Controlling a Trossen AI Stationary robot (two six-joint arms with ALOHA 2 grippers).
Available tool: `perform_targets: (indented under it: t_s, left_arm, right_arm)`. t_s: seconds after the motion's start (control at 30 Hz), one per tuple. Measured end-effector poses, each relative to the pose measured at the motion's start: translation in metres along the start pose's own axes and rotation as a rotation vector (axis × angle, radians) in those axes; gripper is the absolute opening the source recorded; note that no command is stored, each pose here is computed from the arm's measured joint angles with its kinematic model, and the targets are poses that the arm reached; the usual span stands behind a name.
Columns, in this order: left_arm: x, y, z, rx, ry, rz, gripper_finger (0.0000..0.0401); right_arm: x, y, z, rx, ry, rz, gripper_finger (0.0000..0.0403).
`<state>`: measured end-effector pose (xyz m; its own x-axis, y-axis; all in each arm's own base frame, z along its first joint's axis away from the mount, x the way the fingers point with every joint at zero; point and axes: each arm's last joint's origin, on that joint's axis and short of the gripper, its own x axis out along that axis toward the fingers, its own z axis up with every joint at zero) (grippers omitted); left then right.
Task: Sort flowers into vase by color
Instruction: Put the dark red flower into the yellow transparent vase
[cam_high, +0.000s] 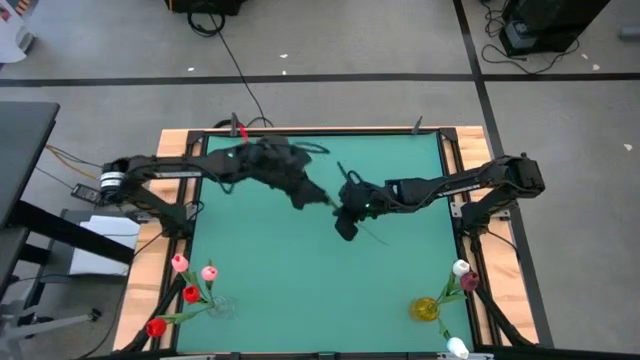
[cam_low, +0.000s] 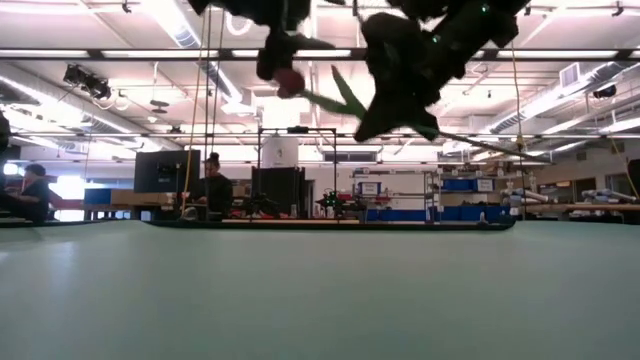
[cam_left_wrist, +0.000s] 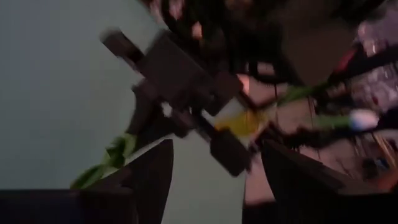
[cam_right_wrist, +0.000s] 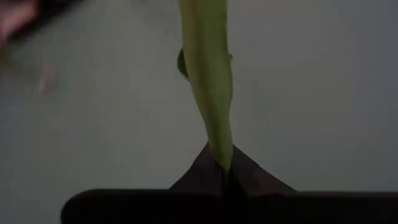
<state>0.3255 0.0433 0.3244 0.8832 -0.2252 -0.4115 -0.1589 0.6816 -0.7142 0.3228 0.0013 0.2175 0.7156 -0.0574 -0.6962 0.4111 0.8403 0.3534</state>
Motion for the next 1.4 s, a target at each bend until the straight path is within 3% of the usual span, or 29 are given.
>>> perform_targets:
  t_s: [0.23, 0.4, 0.53, 0.73, 1.03, 1.17, 1.33, 1.4]
  left_arm:
    - [-0.039, -0.019, 0.009, 0.143, -0.233, 0.109, 0.0227]
    - [-0.043, -0.024, 0.013, 0.218, -0.298, 0.092, 0.0209]
    - [-0.038, -0.029, 0.022, 0.308, -0.403, 0.049, 0.0206]
    - [-0.047, -0.039, 0.041, 0.431, -0.616, -0.036, 0.0206]
    - [-0.041, -0.031, 0.044, 0.43, -0.603, -0.013, 0.019]
    - [-0.04, -0.03, 0.044, 0.425, -0.601, -0.014, 0.0137]
    - [-0.041, -0.03, 0.045, 0.426, -0.609, -0.018, 0.0023]
    - [-0.042, -0.029, 0.046, 0.407, -0.609, -0.02, 0.0012]
  right_arm:
    - [-0.043, 0.004, 0.03, 0.055, -0.363, -0.085, 0.0001]
    - [-0.08, 0.006, 0.054, 0.053, -0.604, -0.027, 0.0]
    - [-0.095, 0.008, 0.065, -0.003, -0.718, 0.042, 0.0]
    - [-0.092, 0.011, 0.069, -0.056, -0.717, 0.145, 0.0]
    - [-0.09, 0.012, 0.071, -0.07, -0.72, 0.204, 0.0]
    - [-0.09, 0.011, 0.072, -0.069, -0.72, 0.204, 0.0001]
    - [-0.089, 0.008, 0.073, -0.092, -0.688, 0.253, 0.0011]
    - [-0.089, 0.007, 0.072, -0.102, -0.666, 0.27, 0.003]
